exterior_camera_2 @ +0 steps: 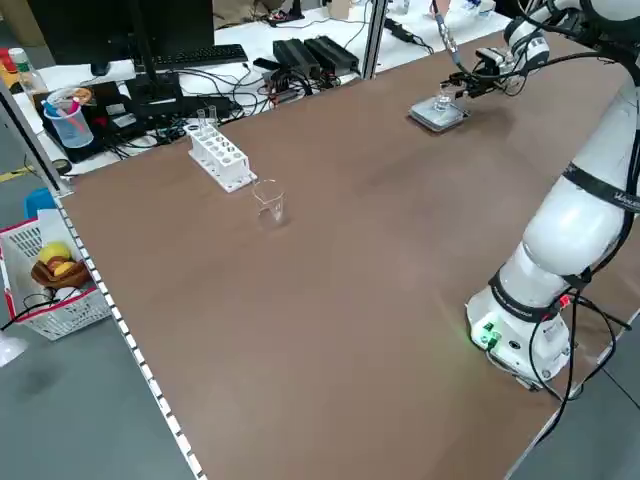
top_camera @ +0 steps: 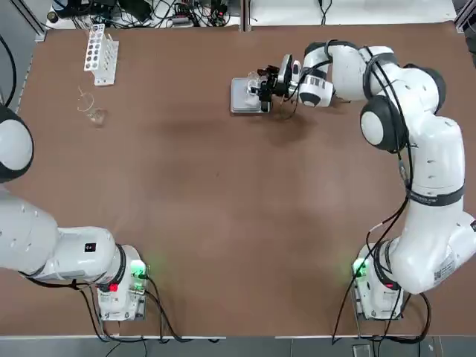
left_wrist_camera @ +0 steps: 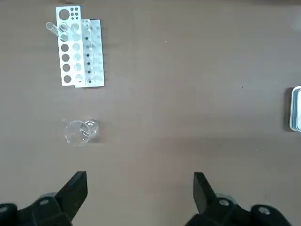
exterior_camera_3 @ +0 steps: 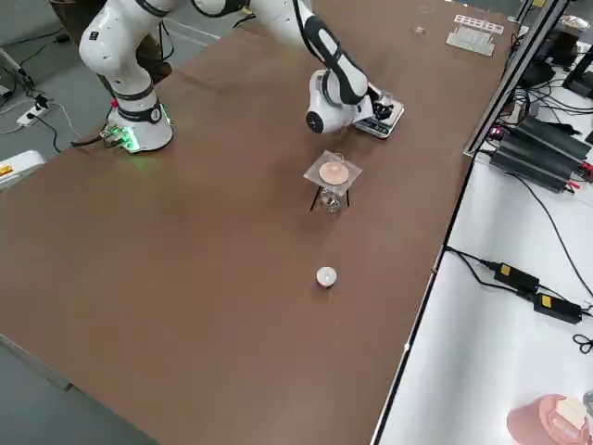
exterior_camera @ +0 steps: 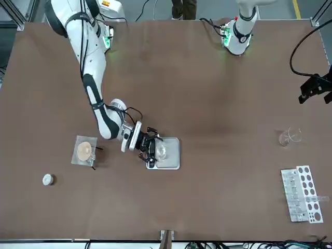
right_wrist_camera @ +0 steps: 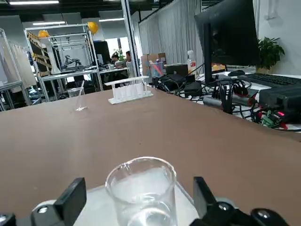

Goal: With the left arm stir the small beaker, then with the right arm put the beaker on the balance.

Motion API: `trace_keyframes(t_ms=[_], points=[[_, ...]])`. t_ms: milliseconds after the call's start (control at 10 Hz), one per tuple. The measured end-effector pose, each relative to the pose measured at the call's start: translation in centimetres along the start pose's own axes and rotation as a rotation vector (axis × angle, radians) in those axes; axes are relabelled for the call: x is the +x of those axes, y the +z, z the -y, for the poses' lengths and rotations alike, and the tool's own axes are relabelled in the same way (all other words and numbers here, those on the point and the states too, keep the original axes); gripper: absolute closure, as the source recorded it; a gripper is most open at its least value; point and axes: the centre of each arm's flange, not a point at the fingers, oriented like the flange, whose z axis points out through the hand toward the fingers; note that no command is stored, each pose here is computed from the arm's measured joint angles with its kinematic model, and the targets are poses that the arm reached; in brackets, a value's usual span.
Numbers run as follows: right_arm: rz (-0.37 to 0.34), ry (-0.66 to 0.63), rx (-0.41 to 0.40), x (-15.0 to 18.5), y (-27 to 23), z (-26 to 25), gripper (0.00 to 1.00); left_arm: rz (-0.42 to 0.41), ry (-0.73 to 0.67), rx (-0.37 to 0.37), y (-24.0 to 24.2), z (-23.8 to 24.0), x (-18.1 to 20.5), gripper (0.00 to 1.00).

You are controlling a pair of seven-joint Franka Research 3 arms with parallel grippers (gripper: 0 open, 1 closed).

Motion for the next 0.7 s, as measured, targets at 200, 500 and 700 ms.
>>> trace_keyframes(t_ms=[200,500,700], points=[[0.009,0.012,0.001,0.2,-0.8,0.7,0.00,0.000,0.000,0.000,0.0,0.0,0.0,0.00],[0.005,0.016,-0.010,1.6,-2.2,0.8,0.00,0.000,0.000,0.000,0.0,0.0,0.0,0.00],[-0.021,0.027,-0.021,5.3,-3.0,0.9,0.00,0.000,0.000,0.000,0.0,0.0,0.0,0.00]])
